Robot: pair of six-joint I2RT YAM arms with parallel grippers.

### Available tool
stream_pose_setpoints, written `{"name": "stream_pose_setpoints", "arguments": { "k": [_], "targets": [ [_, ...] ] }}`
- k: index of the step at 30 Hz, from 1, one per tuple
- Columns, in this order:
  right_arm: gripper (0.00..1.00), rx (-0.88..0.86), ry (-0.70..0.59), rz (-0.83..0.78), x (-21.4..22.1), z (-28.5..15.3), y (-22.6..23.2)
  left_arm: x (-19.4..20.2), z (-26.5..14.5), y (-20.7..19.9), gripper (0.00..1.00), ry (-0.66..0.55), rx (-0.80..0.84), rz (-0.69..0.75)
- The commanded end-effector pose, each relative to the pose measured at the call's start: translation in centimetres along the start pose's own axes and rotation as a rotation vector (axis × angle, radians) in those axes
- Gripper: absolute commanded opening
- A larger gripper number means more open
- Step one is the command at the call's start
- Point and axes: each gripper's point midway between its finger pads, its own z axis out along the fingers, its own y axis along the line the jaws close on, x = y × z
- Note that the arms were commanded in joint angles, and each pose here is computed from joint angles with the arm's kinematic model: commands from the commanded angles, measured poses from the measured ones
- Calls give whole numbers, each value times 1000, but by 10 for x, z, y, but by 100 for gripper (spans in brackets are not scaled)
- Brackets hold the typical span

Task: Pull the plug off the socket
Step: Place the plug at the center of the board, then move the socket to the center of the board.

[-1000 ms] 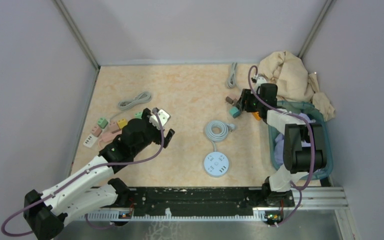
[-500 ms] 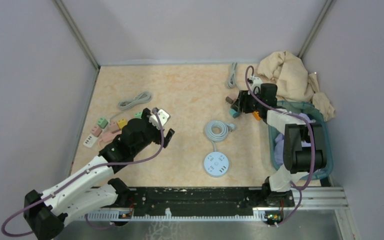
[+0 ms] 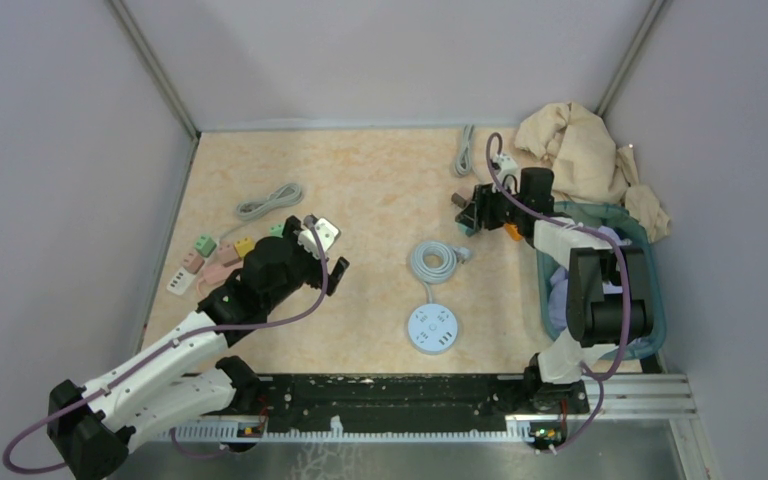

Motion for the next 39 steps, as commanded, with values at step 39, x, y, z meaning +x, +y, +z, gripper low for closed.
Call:
{"name": "stream_pose_setpoints", "arguments": {
  "k": [39],
  "targets": [
    [60, -45, 317, -594, 32, 30, 46, 4, 3, -2, 100, 4, 11, 9]
  ]
}}
